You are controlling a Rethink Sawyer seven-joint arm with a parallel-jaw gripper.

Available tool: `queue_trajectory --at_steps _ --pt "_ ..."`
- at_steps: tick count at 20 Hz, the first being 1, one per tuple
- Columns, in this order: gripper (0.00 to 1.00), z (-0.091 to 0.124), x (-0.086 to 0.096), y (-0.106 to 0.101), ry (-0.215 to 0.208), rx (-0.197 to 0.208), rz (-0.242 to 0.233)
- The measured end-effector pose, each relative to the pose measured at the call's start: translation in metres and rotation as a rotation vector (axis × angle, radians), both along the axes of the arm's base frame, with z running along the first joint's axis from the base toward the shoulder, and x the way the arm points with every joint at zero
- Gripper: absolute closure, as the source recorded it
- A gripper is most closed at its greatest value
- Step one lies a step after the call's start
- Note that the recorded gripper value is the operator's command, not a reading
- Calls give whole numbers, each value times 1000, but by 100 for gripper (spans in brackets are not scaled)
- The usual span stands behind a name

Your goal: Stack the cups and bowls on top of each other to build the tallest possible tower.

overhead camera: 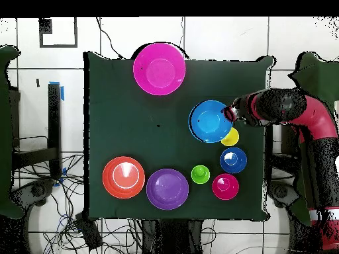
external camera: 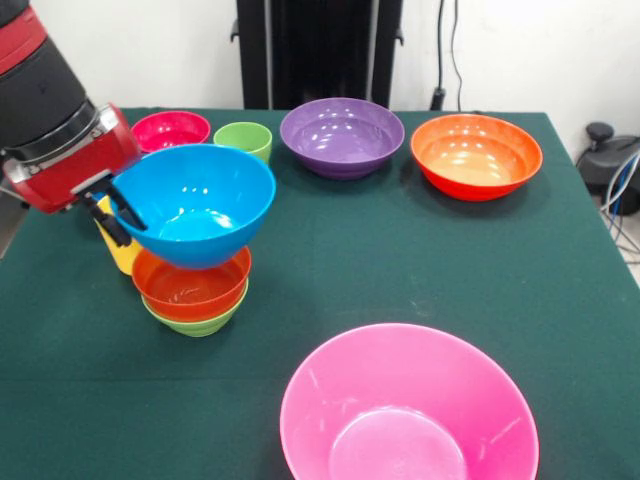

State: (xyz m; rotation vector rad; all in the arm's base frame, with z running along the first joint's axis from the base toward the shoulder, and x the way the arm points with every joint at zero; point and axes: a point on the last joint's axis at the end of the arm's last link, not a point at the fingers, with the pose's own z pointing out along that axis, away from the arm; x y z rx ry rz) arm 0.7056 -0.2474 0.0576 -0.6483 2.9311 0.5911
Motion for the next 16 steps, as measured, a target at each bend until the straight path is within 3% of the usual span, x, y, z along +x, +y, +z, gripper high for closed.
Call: queue_trajectory --at_steps 7,16 --pt "100 -4 16 -15 -37 -4 -7" --pt "100 -13 34 -23 -66 4 49"
